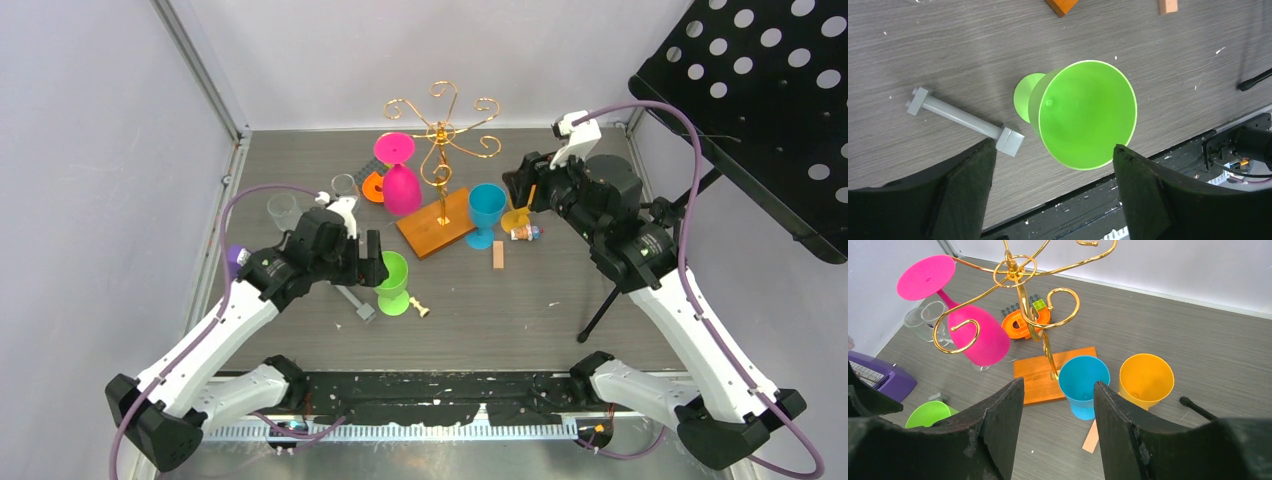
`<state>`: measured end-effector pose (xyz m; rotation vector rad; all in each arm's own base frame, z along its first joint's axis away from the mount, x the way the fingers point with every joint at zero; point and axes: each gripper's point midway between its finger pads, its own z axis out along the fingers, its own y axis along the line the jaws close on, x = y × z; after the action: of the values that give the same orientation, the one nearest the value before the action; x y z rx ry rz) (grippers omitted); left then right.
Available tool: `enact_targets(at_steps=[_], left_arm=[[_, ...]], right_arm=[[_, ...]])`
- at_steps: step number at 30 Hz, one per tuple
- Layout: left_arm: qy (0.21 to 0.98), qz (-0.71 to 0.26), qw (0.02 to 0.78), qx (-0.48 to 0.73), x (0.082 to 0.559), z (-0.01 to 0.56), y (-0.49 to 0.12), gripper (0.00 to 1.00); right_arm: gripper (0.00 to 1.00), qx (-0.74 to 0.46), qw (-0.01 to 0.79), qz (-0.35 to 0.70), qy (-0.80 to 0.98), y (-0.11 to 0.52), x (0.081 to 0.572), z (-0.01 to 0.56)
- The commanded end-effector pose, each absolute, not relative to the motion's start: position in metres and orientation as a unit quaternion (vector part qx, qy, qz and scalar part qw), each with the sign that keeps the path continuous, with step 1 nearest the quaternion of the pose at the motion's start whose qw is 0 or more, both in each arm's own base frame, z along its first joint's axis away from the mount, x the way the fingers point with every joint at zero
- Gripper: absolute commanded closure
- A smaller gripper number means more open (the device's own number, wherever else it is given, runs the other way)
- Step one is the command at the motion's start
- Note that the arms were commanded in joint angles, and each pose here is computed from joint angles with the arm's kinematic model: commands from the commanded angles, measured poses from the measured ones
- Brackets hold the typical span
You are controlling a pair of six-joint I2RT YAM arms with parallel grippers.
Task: Place the wine glass upside down on the wine glass rack
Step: Pick up the wine glass at the center of the board.
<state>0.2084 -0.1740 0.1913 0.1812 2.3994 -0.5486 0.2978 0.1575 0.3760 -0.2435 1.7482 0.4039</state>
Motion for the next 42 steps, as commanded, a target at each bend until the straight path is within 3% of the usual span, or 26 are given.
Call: enact_targets(at_steps=[1,22,27,38,42], left_arm=[[0.919,-0.191,0.337,0.067,0.217,0.200,-0.173,0.21],[0.937,-0.116,0.319,0.083,0.231,0.180,-0.172,0.57],[0.937,-0.117,0.317,0.086,0.233,0.176,-0.177,0.76],[0.941,-0.105,0.309,0.091,0.236,0.165,-0.179,0.80],[0.940,-0.107,0.311,0.091,0.235,0.164,-0.179,0.93]], right_arm=[[0.40,-0.100,0.635,0.167,0.748,0.150,0.294,0.388],[0.40,-0.099,0.633,0.161,0.751,0.147,0.293,0.382],[0.40,-0.098,0.633,0.160,0.751,0.146,0.293,0.381],[0.40,-0.099,0.632,0.156,0.753,0.144,0.292,0.380],[0.40,-0.099,0.632,0.154,0.753,0.143,0.290,0.380]])
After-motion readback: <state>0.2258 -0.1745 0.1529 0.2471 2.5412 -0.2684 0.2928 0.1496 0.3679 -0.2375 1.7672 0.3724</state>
